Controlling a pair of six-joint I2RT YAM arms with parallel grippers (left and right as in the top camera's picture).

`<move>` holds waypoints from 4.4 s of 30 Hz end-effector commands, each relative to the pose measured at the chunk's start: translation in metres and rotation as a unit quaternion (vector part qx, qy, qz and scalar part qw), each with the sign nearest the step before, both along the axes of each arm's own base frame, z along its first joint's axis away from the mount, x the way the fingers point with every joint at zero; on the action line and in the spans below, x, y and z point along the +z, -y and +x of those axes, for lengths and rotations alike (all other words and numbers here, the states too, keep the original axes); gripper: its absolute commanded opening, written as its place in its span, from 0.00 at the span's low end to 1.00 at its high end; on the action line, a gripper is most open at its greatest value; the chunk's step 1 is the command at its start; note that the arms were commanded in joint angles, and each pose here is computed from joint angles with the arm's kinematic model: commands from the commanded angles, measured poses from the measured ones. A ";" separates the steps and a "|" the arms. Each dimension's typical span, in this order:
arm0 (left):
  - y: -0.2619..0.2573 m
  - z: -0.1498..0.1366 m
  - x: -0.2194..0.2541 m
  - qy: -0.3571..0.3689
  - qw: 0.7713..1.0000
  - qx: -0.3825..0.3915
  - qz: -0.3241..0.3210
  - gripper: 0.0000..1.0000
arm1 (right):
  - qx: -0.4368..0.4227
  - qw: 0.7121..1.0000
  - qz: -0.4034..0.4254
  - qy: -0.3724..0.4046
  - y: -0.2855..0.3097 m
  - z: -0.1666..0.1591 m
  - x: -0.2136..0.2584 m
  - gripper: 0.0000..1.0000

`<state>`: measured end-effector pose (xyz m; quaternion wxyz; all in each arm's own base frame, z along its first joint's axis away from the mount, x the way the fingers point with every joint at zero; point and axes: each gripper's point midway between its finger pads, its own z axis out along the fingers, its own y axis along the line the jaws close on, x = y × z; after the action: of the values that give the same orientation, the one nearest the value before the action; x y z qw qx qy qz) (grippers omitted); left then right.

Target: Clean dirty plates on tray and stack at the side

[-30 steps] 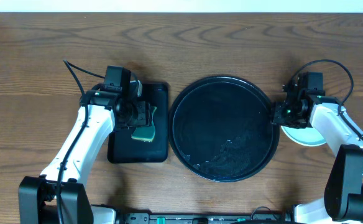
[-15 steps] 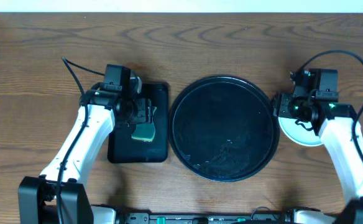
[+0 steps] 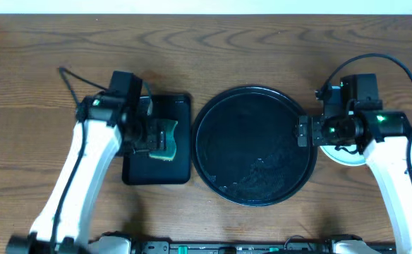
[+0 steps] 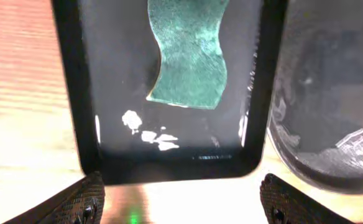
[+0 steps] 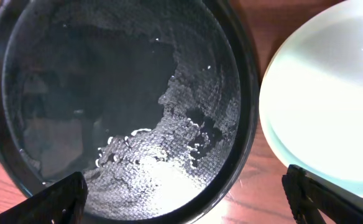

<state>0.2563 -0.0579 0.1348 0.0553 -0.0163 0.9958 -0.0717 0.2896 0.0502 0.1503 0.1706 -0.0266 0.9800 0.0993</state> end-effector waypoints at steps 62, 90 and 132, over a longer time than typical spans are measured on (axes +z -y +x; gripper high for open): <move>-0.014 -0.080 0.087 0.384 0.922 0.006 -0.049 0.82 | -0.022 0.771 -0.003 0.637 0.014 -0.048 0.062 0.99; -0.014 -0.080 0.087 0.383 0.922 0.006 -0.049 0.83 | -0.025 0.837 -0.020 0.546 0.018 -0.045 0.007 0.99; -0.041 -0.011 0.062 0.692 0.718 0.065 -0.033 0.82 | -0.025 0.837 -0.020 0.546 0.018 -0.045 0.007 0.99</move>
<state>0.2435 -0.0226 0.2087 0.7434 -0.0242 0.6589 -0.1122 0.2445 0.0312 0.1575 0.6795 -0.0525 0.7304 0.0444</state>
